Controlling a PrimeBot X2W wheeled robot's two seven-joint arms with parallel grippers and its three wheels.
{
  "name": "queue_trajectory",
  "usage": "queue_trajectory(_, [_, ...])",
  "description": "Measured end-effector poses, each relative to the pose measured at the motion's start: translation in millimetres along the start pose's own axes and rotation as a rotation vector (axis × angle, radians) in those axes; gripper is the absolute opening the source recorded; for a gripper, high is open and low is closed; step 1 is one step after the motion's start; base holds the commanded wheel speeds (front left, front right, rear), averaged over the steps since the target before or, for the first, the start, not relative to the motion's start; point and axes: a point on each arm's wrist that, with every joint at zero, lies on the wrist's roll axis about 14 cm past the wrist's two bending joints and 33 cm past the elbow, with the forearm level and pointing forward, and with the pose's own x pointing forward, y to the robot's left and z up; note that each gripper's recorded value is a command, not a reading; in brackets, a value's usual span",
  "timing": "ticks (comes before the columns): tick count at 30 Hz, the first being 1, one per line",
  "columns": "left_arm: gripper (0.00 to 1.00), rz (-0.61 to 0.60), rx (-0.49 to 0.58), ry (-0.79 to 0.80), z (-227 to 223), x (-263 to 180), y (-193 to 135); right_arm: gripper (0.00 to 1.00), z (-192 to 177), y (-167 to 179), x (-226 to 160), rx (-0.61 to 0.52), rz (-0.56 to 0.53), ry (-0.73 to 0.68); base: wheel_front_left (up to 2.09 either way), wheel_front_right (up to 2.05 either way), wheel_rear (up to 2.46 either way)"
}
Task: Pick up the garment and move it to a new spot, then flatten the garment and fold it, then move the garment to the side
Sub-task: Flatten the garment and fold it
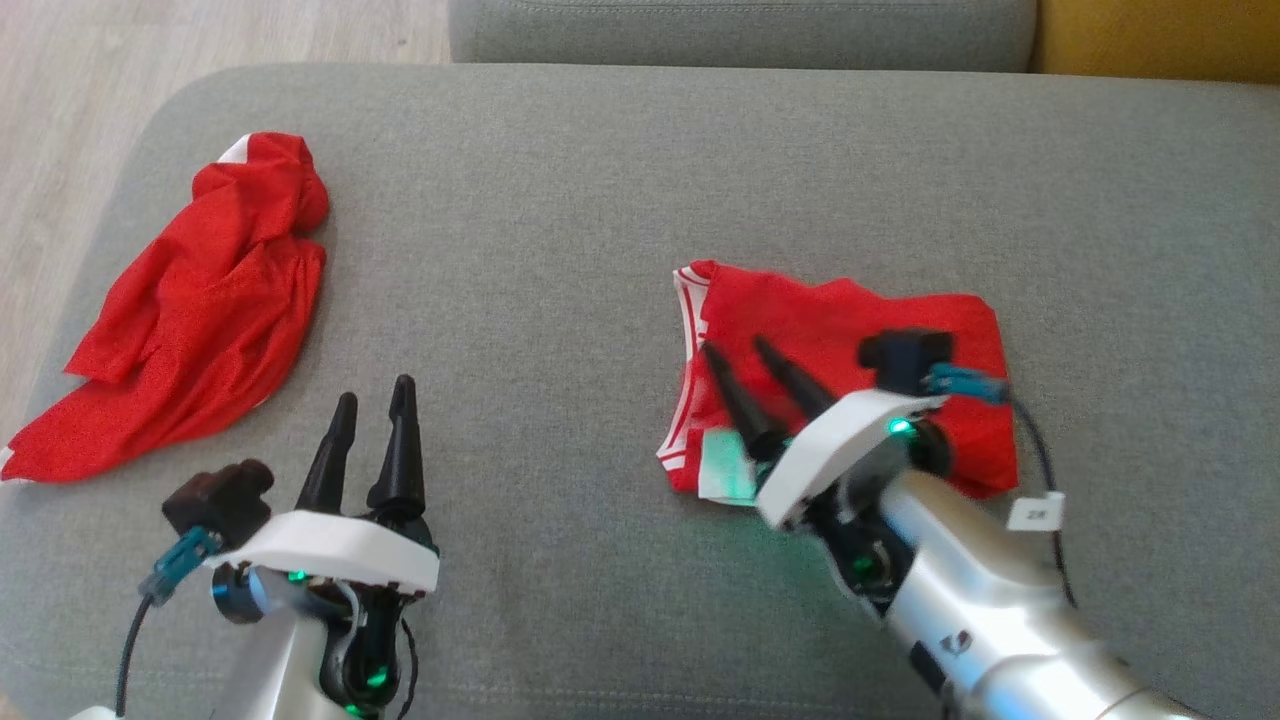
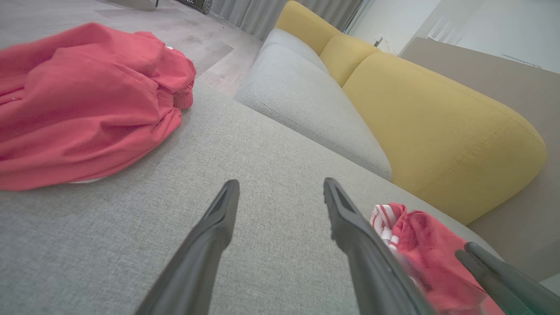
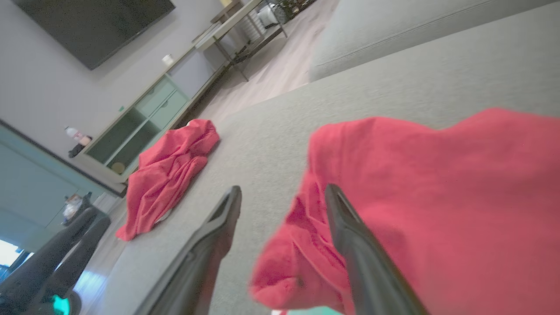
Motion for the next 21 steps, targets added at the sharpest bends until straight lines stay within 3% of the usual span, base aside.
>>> queue_trajectory(6, [1.00,-0.002,0.000,0.012,-3.7,0.3,-0.9,1.00,-9.6,37.5,-2.0,0.003,0.113,0.022,0.00,0.00,0.00])
queue_trajectory(10, [1.00,-0.021,-0.001,0.020,-6.6,3.9,-7.3,1.00,8.9,35.8,-1.8,-0.017,0.109,-0.035,0.00,0.00,0.00])
queue_trajectory(17, [1.00,-0.078,-0.009,-0.004,0.1,16.3,-27.4,1.00,79.5,-15.1,-8.2,-0.273,-0.045,-0.194,0.00,0.00,0.00])
queue_trajectory(21, [1.00,-0.134,-0.014,-0.024,5.6,23.3,-47.4,1.00,110.1,-64.6,-36.8,-0.340,-0.193,-0.260,0.00,0.00,0.00])
